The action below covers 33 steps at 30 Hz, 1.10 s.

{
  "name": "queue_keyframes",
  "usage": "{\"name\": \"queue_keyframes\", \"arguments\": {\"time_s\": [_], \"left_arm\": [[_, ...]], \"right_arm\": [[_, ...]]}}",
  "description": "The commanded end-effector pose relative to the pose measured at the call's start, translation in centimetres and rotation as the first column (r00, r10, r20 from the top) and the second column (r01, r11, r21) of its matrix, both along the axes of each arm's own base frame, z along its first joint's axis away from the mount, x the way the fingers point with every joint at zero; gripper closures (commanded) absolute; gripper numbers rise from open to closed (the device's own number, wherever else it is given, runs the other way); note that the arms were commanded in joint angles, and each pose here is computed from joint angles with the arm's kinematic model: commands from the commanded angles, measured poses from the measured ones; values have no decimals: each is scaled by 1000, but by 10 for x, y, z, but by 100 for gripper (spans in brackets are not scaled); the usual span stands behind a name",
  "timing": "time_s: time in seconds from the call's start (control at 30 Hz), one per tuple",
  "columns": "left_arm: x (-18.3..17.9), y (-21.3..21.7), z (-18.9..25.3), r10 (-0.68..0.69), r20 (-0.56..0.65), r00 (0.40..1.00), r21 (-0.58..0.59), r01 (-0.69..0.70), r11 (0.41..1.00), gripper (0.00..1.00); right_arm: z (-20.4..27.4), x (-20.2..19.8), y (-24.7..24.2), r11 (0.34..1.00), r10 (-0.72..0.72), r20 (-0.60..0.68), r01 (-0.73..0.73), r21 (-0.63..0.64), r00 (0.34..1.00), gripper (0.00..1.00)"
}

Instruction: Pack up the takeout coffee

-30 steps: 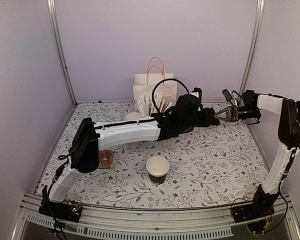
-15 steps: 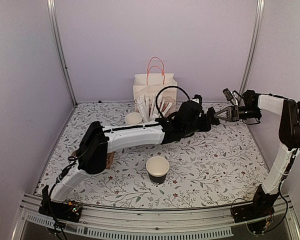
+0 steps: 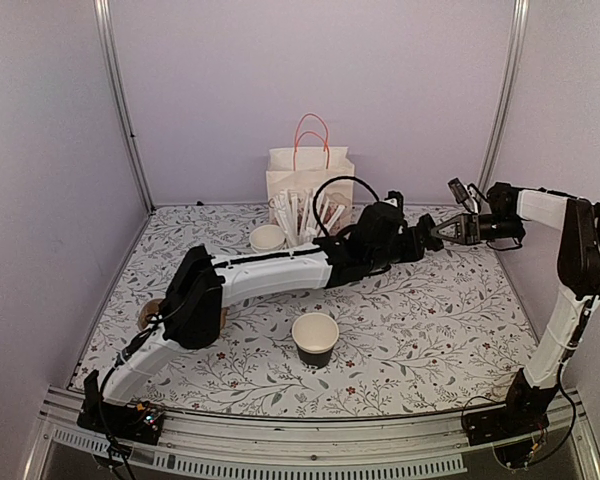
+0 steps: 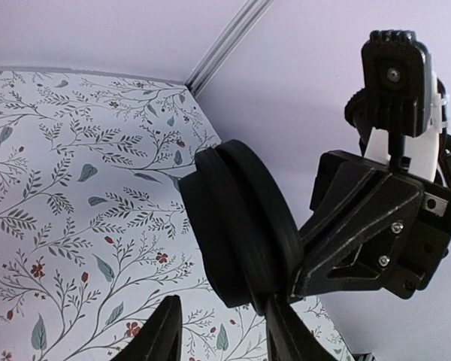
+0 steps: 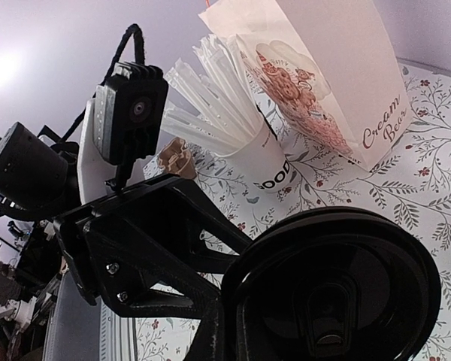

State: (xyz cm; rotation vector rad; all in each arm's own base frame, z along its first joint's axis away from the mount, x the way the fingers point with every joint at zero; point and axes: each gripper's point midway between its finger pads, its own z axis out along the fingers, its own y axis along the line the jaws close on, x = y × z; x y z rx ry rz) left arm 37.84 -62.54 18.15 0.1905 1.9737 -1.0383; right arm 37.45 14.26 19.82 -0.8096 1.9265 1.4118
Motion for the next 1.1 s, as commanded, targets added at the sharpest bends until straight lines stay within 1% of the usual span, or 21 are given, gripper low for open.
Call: {"name": "queue_keyframes", "arguments": {"time_s": [0.0, 0.23, 0.43, 0.53, 0.63, 0.7, 0.83, 0.9, 0.97, 1.03, 1.07], "left_arm": [[40, 26, -30, 109, -35, 993, 39, -108, 993, 60], [52, 40, -37, 161, -36, 986, 75, -158, 985, 60], [52, 44, -38, 162, -24, 986, 94, -159, 983, 60], [49, 45, -30, 151, -4, 989, 91, -150, 985, 60], [39, 40, -13, 116, 48, 992, 93, -120, 988, 59], [30, 35, 3, 83, 91, 992, 101, -92, 991, 58], [-1, 26, 39, 9, 194, 981, 142, -37, 989, 52], [-20, 29, 57, -7, 246, 969, 178, -38, 983, 47], [-39, 38, 55, -46, 266, 963, 242, -20, 970, 43], [-60, 45, 67, -103, 287, 952, 241, 33, 970, 39], [-73, 49, 71, -149, 297, 943, 244, 76, 967, 36]], "right_arm": [[11, -8, 7, 997, 37, -7, -36, 63, 999, 100], [9, -8, 6, 999, 31, -1, -31, 34, 1000, 100], [7, -2, 2, 999, -6, 40, 7, -35, 999, 100], [6, 1, 0, 998, -23, 38, 26, -65, 999, 100], [6, 1, -1, 995, -32, 54, 37, -91, 998, 100], [9, -1, -2, 993, -36, 68, 43, -106, 997, 100], [18, -10, -3, 991, -36, 98, 48, -123, 995, 100], [28, -17, -2, 992, -27, 121, 42, -118, 992, 100], [39, -26, 0, 994, -12, 135, 26, -103, 991, 100], [49, -34, 2, 997, 8, 149, 4, -83, 989, 100], [55, -38, 3, 998, 16, 149, -6, -69, 989, 100]]}}
